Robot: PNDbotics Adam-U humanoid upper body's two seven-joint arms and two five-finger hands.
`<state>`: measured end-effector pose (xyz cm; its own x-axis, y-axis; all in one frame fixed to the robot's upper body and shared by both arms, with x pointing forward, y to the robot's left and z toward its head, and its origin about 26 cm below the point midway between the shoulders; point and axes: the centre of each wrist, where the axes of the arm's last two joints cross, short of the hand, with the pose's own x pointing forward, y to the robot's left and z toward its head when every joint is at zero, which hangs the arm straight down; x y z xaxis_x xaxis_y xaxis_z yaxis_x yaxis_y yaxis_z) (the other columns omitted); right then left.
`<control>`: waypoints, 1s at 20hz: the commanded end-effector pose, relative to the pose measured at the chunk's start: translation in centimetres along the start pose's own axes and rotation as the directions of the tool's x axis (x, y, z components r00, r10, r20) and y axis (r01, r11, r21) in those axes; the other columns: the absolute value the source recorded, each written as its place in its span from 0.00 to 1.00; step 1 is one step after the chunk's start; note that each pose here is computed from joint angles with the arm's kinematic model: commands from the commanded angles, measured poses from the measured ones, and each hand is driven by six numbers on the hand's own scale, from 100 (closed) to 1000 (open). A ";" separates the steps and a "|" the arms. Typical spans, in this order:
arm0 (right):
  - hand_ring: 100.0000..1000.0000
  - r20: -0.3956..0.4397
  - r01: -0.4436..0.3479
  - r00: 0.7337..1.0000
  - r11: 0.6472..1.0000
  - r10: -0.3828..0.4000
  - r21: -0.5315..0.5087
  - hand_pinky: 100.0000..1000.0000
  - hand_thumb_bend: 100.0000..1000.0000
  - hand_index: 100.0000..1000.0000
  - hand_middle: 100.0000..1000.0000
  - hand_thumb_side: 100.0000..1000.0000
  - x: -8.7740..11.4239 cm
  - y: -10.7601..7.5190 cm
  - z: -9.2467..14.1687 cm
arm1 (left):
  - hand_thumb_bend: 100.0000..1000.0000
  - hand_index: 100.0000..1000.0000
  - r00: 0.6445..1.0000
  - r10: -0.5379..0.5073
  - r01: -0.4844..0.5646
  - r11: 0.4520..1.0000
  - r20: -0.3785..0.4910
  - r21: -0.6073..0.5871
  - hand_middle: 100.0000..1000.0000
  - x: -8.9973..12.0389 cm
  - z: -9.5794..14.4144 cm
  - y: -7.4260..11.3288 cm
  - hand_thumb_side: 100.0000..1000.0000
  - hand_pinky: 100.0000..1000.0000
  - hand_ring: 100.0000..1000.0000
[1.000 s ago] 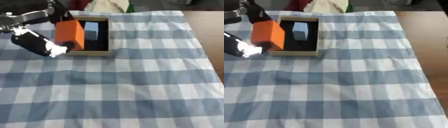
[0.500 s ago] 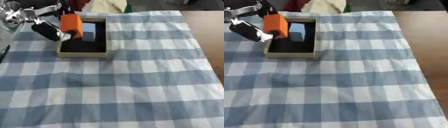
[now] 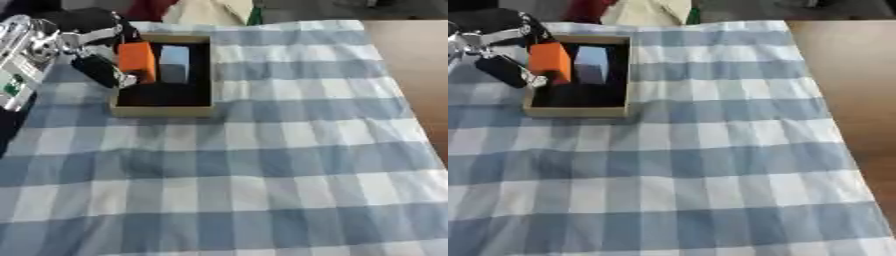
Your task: Pick up objects on the table and place them in the box.
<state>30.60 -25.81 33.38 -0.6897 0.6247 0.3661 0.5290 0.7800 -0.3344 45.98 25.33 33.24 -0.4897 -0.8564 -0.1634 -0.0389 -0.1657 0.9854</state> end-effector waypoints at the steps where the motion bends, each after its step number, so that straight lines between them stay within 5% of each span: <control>1: 0.76 0.027 0.001 1.000 1.000 0.000 -0.019 0.88 0.00 0.64 0.48 0.65 0.6 -0.7 -0.5 | 0.00 0.60 0.999 0.013 -0.013 1.000 -0.038 0.004 0.43 -1.0 0.2 0.2 0.33 0.60 0.54; 13: 0.76 0.009 0.005 1.000 1.000 -0.005 -0.027 0.88 0.00 0.64 0.48 0.65 0.3 -0.7 -0.3 | 0.01 0.71 0.997 0.040 -0.038 0.999 -0.072 0.037 0.53 -1.3 -0.2 -1.3 0.46 0.70 0.64; 15: 0.76 0.008 0.006 1.000 1.000 -0.005 -0.027 0.88 0.00 0.64 0.48 0.65 0.3 -0.7 -0.3 | 0.22 0.77 0.995 0.015 -0.010 0.999 -0.100 0.052 0.60 -1.3 -0.1 -1.1 0.50 0.75 0.70; 20: 0.76 0.002 0.005 1.000 1.000 -0.005 -0.025 0.88 0.00 0.64 0.47 0.66 0.2 -0.7 -0.2 | 0.39 0.81 0.986 -0.056 0.066 0.996 -0.160 0.055 0.67 -1.0 0.0 -0.6 0.49 0.79 0.75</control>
<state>30.64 -25.97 33.16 -0.6867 0.6148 0.3879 0.5245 0.7885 -0.3212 46.97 25.89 31.08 -0.3695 -0.9109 -0.1837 -0.0694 -0.1701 0.9830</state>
